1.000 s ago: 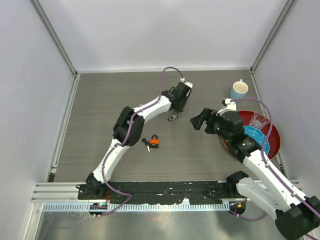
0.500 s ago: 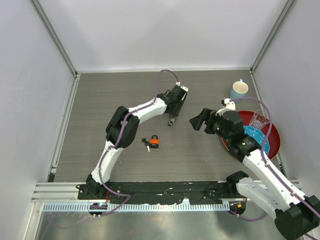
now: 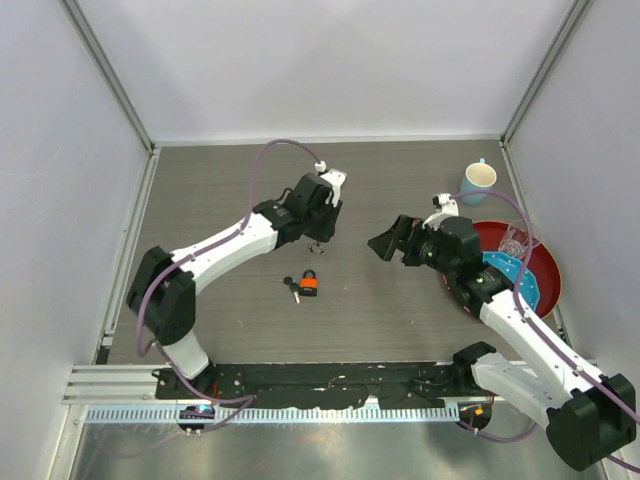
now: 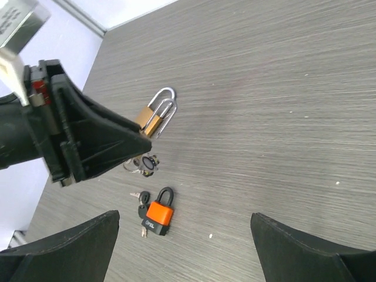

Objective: Lock with the key
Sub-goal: Pick up the lock from the center of the board.

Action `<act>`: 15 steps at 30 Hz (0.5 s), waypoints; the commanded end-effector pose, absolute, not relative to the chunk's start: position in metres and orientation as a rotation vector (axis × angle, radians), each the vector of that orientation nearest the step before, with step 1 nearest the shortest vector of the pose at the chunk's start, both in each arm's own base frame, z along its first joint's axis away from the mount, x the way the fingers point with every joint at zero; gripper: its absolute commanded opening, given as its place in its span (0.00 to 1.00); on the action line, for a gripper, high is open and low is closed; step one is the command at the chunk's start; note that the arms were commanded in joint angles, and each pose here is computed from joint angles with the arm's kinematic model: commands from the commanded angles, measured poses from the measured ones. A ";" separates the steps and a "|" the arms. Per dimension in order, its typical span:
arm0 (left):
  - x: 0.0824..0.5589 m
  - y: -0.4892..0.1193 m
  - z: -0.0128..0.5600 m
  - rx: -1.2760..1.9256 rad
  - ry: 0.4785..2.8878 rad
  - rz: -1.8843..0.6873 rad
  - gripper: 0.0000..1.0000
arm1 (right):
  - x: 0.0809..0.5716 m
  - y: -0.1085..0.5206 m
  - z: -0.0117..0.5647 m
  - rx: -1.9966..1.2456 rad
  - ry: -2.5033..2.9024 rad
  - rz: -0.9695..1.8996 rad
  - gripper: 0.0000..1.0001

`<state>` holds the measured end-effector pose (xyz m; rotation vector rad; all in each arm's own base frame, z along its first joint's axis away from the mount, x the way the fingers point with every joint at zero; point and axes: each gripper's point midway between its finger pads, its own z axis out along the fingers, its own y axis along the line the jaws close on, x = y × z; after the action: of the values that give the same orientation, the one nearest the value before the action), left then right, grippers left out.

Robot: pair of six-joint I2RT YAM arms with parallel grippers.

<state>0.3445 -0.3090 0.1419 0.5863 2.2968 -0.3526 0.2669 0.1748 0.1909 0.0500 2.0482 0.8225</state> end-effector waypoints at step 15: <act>0.243 -0.307 0.234 0.653 2.094 -0.908 0.00 | 0.270 0.243 0.226 -0.185 1.860 1.296 0.98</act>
<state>0.2544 -0.2943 0.1964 0.6467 2.2108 -0.7437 0.2681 0.2283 0.1928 -0.1189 2.0003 1.1627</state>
